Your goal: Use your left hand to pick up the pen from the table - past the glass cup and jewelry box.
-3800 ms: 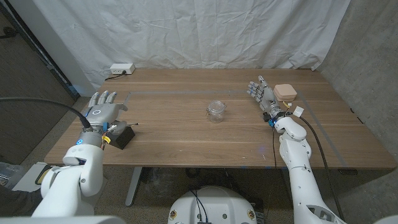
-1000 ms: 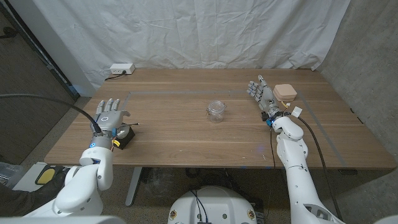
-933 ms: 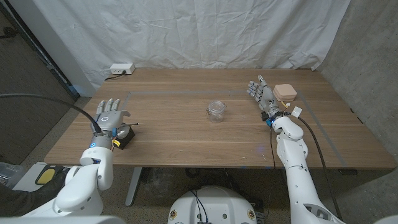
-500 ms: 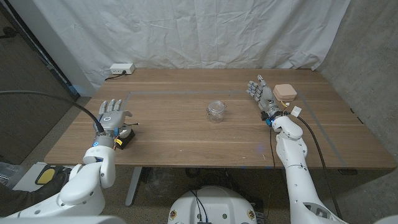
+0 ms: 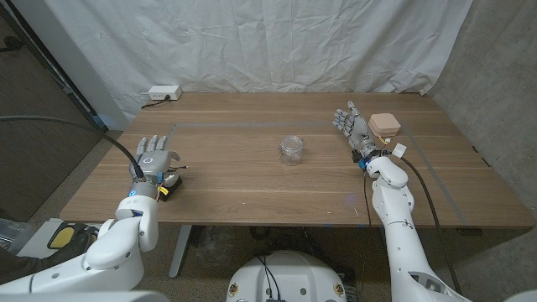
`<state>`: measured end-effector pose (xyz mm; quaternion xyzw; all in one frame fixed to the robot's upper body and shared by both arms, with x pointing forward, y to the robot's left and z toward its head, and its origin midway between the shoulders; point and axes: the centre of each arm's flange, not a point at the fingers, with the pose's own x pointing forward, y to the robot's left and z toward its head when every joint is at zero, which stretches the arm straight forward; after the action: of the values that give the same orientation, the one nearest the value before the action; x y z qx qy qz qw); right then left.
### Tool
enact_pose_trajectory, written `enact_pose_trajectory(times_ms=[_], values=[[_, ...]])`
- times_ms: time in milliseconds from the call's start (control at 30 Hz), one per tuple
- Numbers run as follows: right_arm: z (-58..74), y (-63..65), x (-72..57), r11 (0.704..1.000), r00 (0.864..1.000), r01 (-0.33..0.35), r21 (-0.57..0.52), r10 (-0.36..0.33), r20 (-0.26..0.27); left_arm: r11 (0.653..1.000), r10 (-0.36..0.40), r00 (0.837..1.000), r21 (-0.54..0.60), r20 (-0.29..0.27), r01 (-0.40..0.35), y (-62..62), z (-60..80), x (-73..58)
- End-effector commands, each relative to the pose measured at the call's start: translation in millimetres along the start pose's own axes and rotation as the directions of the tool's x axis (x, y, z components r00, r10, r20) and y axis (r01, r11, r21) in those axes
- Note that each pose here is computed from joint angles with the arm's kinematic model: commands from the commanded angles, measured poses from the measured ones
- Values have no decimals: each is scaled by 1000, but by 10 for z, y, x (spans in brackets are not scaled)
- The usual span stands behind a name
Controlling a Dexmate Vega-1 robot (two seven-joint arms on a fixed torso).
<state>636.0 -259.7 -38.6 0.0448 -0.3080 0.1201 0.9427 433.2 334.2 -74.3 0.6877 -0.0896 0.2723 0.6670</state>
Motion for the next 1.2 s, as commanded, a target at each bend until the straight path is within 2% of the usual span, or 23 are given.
enact_pose_trajectory(times_ms=[33,233,467,700,1200], values=[[-46,2,7,1000,1000,-1,9,1,-6,1000,-2,1000,11,2,2,-1,4,-10],[-46,8,14,1000,1000,-2,7,2,-6,1000,10,1000,9,-3,-10,6,-9,-12],[-48,21,32,1000,1000,-6,4,6,-11,1000,15,1000,-9,-6,-15,-42,-43,13],[-50,28,44,1000,1000,-5,1,5,-14,1000,-2,1000,-6,1,2,-88,-17,56],[-76,26,76,1000,1000,0,4,0,-21,1000,6,1000,-16,18,-6,-108,7,119]])
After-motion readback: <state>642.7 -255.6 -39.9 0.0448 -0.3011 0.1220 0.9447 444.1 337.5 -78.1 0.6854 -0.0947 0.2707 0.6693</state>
